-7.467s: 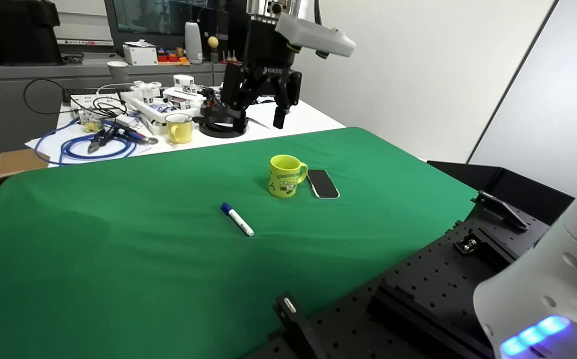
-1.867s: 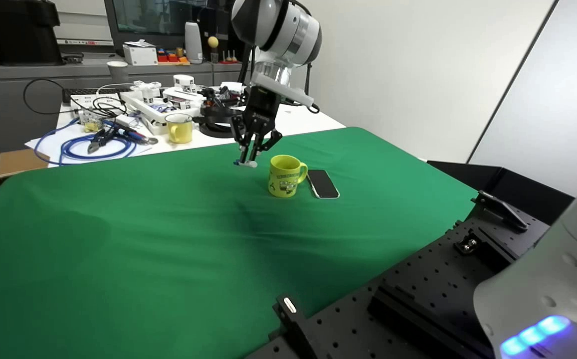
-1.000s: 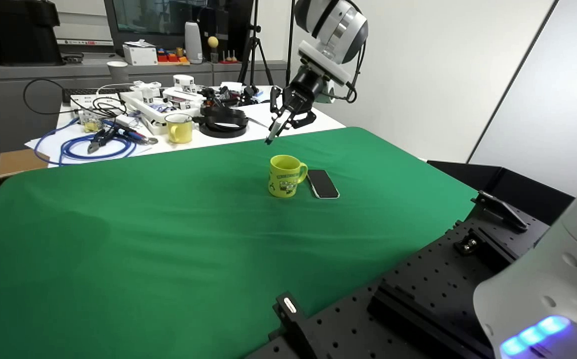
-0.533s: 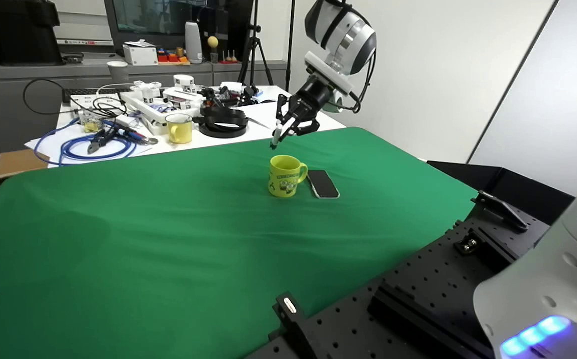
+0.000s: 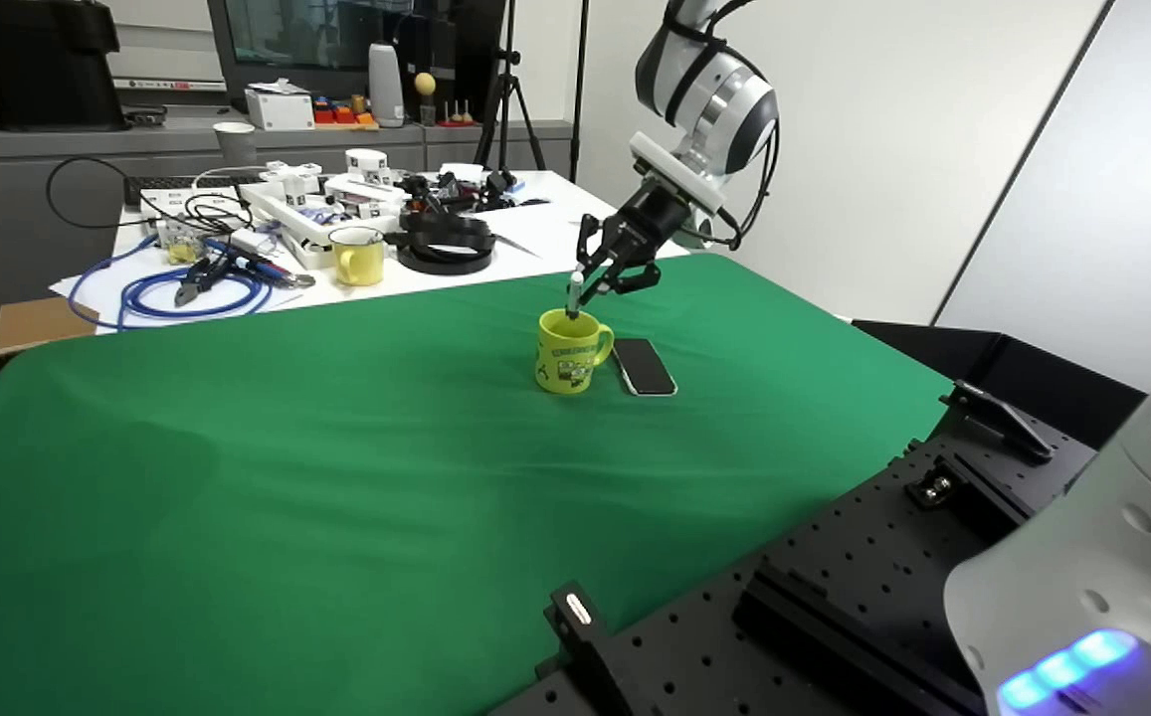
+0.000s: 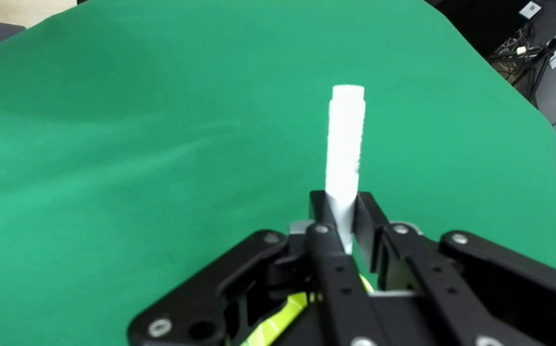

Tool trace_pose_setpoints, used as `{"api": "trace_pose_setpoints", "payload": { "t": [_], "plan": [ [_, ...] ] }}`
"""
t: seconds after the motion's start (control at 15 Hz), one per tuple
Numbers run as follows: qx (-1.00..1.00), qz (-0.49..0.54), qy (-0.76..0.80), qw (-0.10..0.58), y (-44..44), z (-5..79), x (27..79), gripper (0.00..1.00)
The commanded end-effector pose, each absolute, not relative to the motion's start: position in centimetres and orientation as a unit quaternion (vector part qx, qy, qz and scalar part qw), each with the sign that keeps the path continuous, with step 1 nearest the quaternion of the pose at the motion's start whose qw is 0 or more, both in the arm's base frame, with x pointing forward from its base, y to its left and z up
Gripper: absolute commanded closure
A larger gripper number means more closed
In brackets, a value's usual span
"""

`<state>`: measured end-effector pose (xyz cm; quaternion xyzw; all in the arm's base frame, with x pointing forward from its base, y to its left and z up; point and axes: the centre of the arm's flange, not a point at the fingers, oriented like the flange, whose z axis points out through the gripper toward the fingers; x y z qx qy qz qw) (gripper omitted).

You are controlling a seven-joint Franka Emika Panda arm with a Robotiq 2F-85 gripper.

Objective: Put the blue marker inside the yellow mug

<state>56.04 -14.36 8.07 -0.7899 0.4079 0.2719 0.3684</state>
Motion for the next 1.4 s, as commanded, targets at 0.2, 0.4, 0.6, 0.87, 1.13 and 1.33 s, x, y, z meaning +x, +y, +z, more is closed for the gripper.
{"api": "trace_pose_setpoints", "payload": {
  "t": [0.2, 0.4, 0.6, 0.87, 1.13, 1.33],
  "plan": [
    [-0.777, 0.238, 0.460, 0.358, -17.0, 6.9, 54.8, 0.96],
    [-0.783, 0.233, 0.458, 0.351, -16.8, 6.7, 55.0, 0.57],
    [-0.790, 0.226, 0.451, 0.347, -16.0, 7.1, 55.3, 0.45],
    [-0.803, 0.218, 0.422, 0.359, -14.2, 9.2, 55.5, 0.16],
    [-0.821, 0.200, 0.382, 0.373, -12.5, 13.0, 56.3, 0.00],
    [-0.834, 0.183, 0.358, 0.378, -11.2, 15.4, 56.7, 0.00]
  ]
}}
